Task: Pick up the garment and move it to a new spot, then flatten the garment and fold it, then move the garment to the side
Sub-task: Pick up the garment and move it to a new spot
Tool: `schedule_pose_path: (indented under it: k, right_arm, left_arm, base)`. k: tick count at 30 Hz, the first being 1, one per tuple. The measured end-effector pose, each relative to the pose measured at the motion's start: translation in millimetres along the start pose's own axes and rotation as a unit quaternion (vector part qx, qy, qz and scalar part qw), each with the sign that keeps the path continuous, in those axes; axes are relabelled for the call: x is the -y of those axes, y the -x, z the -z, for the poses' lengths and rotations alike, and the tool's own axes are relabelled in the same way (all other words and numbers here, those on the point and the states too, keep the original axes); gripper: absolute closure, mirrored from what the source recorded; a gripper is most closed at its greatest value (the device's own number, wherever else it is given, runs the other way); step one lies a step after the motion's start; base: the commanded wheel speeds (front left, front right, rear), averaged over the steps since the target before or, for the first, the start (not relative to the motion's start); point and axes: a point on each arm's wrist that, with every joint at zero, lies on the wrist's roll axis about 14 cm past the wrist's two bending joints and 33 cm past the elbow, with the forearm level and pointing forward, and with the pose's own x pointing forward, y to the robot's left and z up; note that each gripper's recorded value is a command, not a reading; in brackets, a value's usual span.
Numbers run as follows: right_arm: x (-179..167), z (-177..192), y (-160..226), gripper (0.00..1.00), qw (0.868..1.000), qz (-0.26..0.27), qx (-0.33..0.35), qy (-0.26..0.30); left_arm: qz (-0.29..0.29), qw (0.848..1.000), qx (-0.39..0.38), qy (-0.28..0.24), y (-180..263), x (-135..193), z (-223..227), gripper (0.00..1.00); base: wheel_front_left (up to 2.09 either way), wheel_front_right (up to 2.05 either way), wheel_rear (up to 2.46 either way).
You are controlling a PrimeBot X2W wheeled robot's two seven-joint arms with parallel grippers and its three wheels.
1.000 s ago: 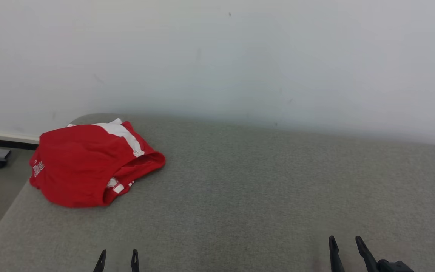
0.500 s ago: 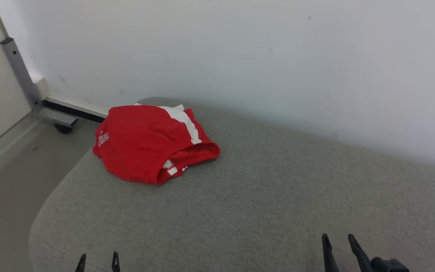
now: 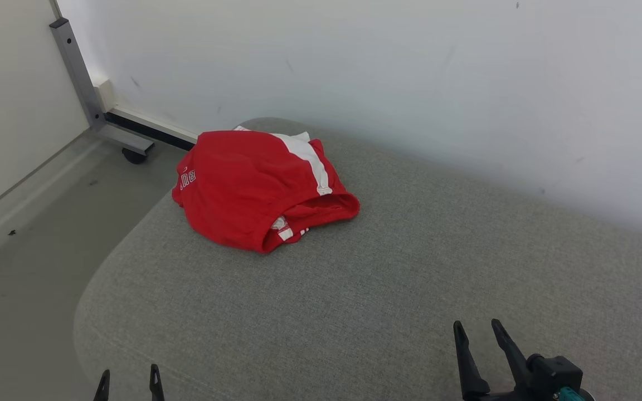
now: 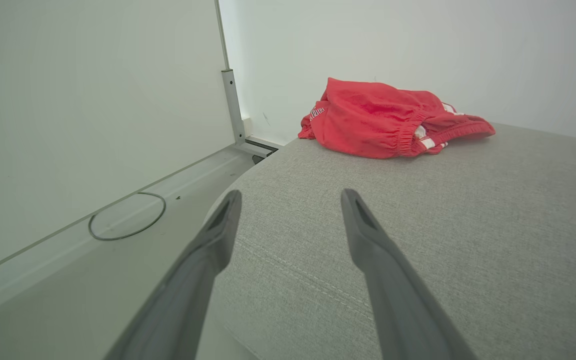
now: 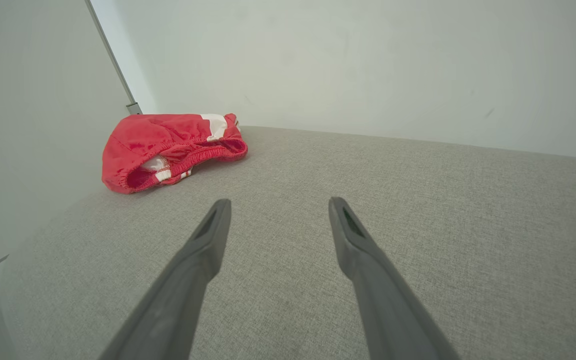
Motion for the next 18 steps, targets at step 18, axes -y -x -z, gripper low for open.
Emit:
schedule_pose_path:
  k: [18]
  right_arm:
    - [5.2,3.7,7.6,0.00,1.000,0.009,-0.005,0.001]
  left_arm:
    - [0.059,0.996,-0.052,0.041,-75.2,31.0,-13.2,0.00]
  base:
    - [0.00,0.00,0.00]
